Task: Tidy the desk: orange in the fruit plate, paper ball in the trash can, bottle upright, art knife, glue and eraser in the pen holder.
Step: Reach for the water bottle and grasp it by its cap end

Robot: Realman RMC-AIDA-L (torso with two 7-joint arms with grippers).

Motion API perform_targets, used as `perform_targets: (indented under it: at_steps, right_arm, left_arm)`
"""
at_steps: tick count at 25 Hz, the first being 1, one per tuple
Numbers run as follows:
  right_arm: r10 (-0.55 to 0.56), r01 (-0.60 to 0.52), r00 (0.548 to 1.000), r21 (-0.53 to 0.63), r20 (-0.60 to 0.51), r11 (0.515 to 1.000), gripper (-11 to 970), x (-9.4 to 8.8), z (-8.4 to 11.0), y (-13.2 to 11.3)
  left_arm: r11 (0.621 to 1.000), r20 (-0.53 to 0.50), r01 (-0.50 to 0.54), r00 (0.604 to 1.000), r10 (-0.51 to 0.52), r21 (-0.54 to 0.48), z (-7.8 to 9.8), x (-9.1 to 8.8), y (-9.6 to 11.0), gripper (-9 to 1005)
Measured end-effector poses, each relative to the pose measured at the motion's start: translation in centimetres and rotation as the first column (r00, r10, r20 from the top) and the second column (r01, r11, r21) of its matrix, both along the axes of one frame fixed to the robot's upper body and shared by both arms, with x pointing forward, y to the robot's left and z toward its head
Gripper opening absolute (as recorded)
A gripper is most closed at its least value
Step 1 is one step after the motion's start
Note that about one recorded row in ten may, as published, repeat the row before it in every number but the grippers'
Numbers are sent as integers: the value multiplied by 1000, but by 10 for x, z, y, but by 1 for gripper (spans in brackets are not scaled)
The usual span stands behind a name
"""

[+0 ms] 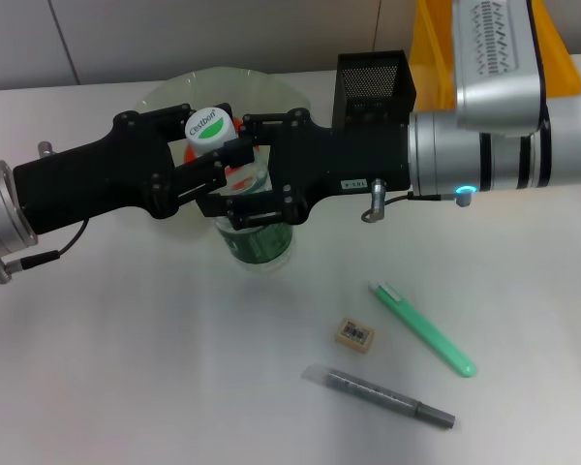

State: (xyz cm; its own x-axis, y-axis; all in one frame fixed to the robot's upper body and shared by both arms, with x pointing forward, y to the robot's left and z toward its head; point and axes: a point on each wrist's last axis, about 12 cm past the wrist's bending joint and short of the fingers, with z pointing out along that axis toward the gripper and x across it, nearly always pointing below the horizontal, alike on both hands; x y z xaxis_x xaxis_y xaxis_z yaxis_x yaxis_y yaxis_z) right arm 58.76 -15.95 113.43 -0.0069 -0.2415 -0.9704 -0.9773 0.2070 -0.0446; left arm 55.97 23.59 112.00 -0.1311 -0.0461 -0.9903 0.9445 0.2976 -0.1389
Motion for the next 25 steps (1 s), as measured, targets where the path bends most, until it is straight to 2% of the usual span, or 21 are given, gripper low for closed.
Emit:
perform_targets:
  at_steps: [8,20,25]
  right_arm:
    - [-11,7,997,-66,-71,998,735,1,5,-1]
    - [-1,-4,998,-73,-68,997,742,1,11,-1]
    - [5,-14,997,-110,-77,994,748,1,17,0]
  left_arm:
    - [1000,2,0,1000,0,1,0,0,0,450]
    - [1000,1,0,1000,0,2,0,0,1,449]
    - [1000,0,5,1000,-5,7,0,0,0,449]
